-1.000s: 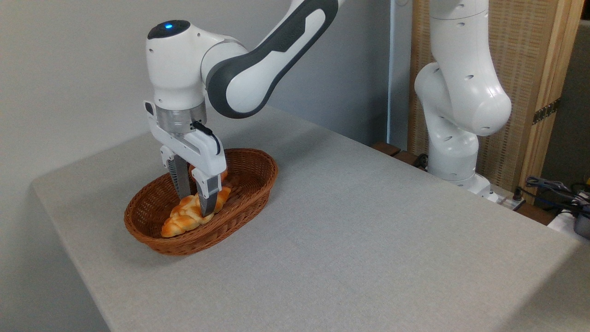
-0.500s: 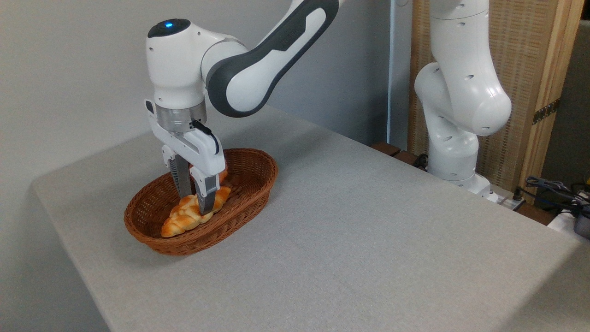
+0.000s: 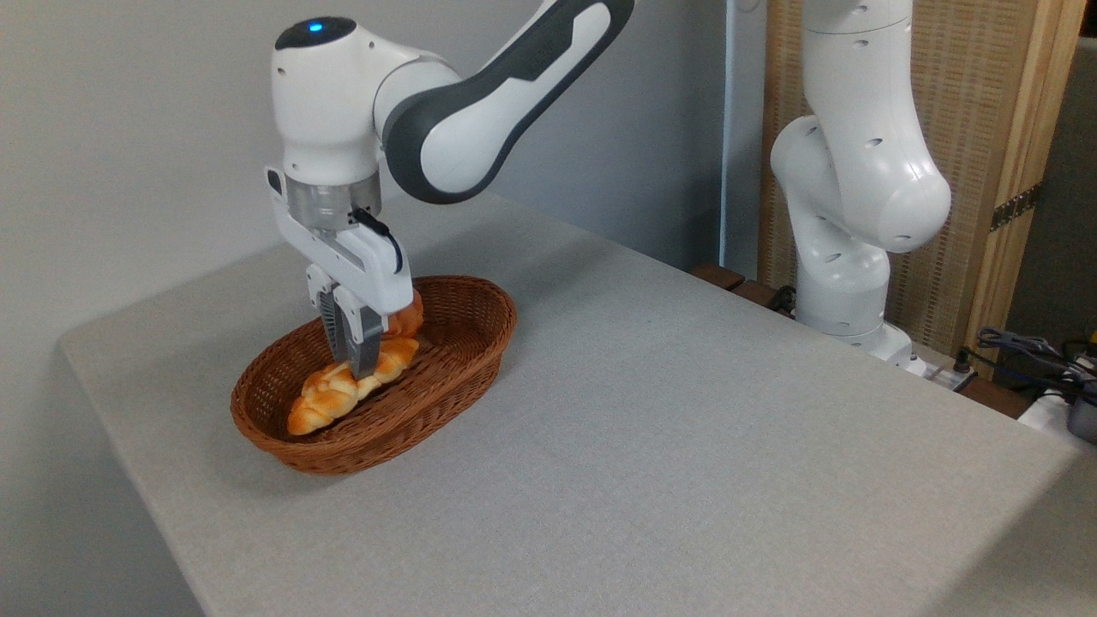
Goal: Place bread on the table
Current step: 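Lift the braided roll out over the basket rim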
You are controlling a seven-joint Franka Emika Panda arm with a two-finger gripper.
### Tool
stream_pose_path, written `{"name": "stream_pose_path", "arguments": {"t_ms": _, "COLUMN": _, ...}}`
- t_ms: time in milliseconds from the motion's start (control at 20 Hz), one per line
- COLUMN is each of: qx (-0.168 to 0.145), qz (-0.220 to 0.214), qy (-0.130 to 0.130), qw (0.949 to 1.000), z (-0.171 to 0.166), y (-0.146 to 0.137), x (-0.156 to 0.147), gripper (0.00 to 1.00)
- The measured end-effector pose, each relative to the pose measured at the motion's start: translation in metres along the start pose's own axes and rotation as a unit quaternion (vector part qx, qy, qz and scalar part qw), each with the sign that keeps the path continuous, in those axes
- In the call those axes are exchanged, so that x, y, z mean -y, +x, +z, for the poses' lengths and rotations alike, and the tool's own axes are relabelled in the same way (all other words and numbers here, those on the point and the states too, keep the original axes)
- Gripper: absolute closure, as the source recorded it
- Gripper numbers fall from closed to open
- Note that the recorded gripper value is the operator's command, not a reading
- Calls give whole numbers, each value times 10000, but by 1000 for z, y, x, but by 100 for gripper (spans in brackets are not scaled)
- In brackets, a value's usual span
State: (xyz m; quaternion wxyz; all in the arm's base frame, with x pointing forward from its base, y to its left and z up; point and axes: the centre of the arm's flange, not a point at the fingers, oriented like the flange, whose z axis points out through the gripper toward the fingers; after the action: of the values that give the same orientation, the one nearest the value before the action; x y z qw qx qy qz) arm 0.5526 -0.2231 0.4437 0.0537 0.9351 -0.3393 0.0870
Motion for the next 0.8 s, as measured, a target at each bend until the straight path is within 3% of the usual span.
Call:
{"name": "stream_pose_path", "arguments": {"t_ms": 150, "qx": 69, "qz": -39, "qy": -38, "qw": 10000, "z": -32, "y": 3, "x": 6, "gripper": 90}}
{"name": "stream_pose_path", "arguments": {"t_ms": 350, "qx": 526, "qz": 233, "qy": -244, "qw": 9980, "z": -79, "y": -7, "x": 29, "gripper": 88}}
{"name": "stream_pose_path", "arguments": {"t_ms": 500, "qx": 717, "qz": 465, "qy": -194, "qw": 9962, "z": -106, "y": -27, "x": 58, "gripper": 76}}
{"name": "stream_pose_path", "arguments": {"t_ms": 550, "qx": 800, "qz": 522, "qy": -80, "qw": 9954, "z": -113, "y": -37, "x": 73, "gripper": 70}}
{"name": "stream_pose_path", "arguments": {"t_ms": 600, "qx": 893, "qz": 590, "qy": 14, "qw": 9943, "z": -118, "y": -48, "x": 89, "gripper": 57}}
{"name": "stream_pose_path", "arguments": {"t_ms": 750, "qx": 1115, "qz": 709, "qy": 214, "qw": 9910, "z": -123, "y": -75, "x": 131, "gripper": 0}}
{"name": "stream_pose_path", "arguments": {"t_ms": 800, "qx": 1226, "qz": 695, "qy": 282, "qw": 9896, "z": -120, "y": -83, "x": 143, "gripper": 0}}
